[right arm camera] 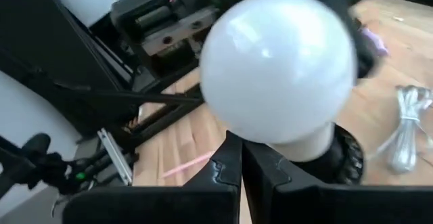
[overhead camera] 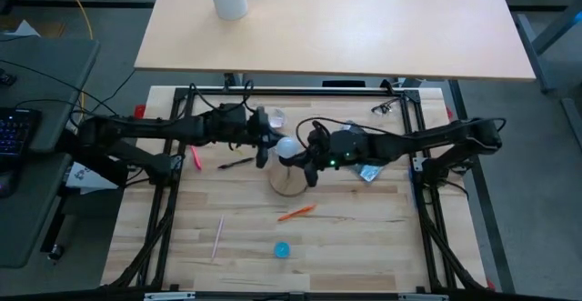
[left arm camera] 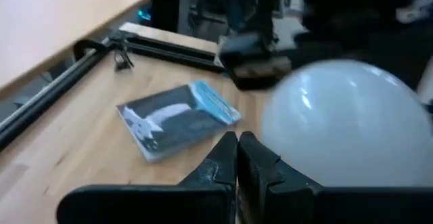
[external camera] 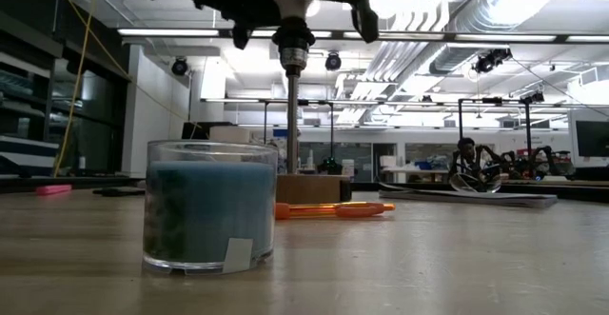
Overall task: Screw lightbulb
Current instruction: Remove the light bulb from the lamp
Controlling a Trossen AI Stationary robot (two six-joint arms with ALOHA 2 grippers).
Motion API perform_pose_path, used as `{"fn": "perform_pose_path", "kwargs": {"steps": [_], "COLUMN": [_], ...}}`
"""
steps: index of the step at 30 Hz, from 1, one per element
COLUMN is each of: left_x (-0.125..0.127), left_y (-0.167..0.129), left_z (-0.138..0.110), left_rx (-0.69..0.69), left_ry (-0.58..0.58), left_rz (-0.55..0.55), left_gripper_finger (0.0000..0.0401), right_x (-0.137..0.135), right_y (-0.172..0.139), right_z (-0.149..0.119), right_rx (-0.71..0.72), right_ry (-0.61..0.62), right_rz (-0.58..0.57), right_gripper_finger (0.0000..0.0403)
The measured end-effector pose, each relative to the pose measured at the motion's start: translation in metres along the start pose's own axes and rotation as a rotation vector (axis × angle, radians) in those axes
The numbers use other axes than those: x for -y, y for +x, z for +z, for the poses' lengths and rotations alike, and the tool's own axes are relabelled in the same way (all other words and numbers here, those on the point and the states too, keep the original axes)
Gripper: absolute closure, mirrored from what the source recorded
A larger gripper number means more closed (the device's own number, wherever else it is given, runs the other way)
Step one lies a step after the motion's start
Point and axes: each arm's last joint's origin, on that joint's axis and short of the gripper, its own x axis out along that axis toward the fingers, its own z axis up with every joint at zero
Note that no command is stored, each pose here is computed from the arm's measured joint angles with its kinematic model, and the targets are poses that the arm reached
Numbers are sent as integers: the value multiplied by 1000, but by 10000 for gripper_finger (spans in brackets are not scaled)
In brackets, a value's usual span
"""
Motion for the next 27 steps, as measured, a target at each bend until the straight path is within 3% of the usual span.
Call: {"fn": "perform_pose_path", "kwargs": {"steps": [7,15,17,23,27], "left_x": [15,28,27,13,0], "left_y": [-27,-83,-97,-107,-85], "left_z": [-6,-7,-4,5,10], "left_rx": [-134,-226,-201,-93,-63], "left_ry": [1,2,12,134,135], "left_rz": [-18,-31,30,370,375], "left_gripper_finger": [401,401,401,401,401], "right_x": [12,23,24,19,11], "right_y": [-22,-66,-77,-84,-65], "right_z": [11,27,28,27,14], "right_rx": [-49,-96,-109,-110,-138], "right_ry": [-45,-68,-69,-55,-42], "right_rz": [-86,-192,-218,-215,-179], "right_gripper_finger": [403,403,403,403,403]}}
